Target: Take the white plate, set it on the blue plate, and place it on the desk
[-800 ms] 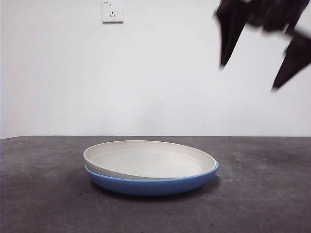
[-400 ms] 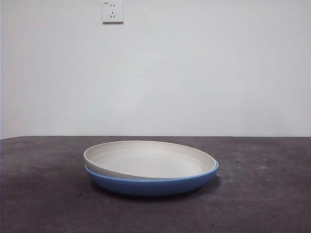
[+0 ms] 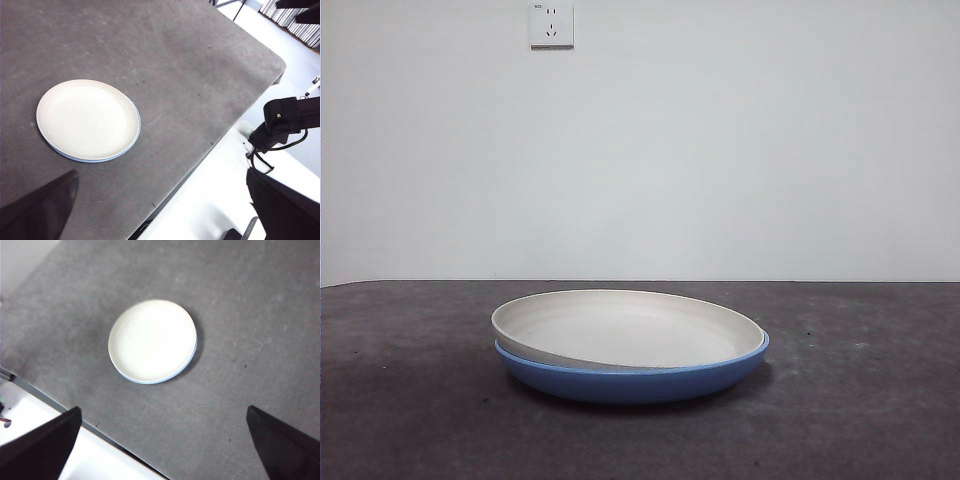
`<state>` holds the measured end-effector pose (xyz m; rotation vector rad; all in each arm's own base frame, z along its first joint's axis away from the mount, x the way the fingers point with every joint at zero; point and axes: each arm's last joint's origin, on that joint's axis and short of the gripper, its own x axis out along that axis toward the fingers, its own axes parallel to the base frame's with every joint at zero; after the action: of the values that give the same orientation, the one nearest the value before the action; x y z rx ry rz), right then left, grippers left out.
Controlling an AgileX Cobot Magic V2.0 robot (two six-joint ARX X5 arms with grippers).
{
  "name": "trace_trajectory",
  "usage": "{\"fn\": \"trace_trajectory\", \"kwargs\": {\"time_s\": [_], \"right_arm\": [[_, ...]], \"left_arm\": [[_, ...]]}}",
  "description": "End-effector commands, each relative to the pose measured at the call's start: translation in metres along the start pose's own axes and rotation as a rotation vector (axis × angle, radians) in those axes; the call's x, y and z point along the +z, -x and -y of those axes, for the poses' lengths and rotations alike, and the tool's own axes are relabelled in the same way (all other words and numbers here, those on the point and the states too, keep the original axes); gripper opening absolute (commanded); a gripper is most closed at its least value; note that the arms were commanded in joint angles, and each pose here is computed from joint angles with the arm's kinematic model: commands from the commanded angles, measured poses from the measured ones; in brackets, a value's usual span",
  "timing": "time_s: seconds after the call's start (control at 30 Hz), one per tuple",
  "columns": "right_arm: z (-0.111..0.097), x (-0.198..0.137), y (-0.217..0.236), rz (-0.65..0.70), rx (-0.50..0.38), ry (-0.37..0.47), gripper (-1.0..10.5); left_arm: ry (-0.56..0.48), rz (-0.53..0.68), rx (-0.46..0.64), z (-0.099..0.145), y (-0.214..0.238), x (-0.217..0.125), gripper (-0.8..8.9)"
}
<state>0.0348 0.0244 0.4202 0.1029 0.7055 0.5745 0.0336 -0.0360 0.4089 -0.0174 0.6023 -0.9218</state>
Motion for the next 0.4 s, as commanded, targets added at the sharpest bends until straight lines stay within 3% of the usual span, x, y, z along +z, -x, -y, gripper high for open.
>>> {"fn": "trace_trajectory", "kwargs": {"time_s": [0.03, 0.27, 0.33, 0.37, 0.4], "right_arm": [[-0.0001, -0.0069, 0.008, -0.035, -0.006, -0.003, 6.1], [-0.0002, -0.0093, 0.0114, -0.021, -0.003, 0.013, 6.1], [-0.0001, -0.0092, 0.0113, -0.02, -0.007, 0.015, 5.7], [0.0, -0.0091, 0.0112, -0.021, -0.008, 0.014, 4.8], [0.0, -0.0092, 0.0112, -0.021, -0.008, 0.014, 3.2]], "left_arm": [[-0.006, 0.015, -0.007, 0.0011, 0.0015, 0.0027, 6.56], [-0.006, 0.015, -0.007, 0.0011, 0.0015, 0.0027, 6.44], [-0.006, 0.015, -0.007, 0.0011, 0.0014, 0.0028, 5.05], [-0.006, 0.015, -0.007, 0.0011, 0.0014, 0.0028, 3.86], [-0.011, 0.015, -0.007, 0.001, 0.0013, 0.0028, 2.03]]}}
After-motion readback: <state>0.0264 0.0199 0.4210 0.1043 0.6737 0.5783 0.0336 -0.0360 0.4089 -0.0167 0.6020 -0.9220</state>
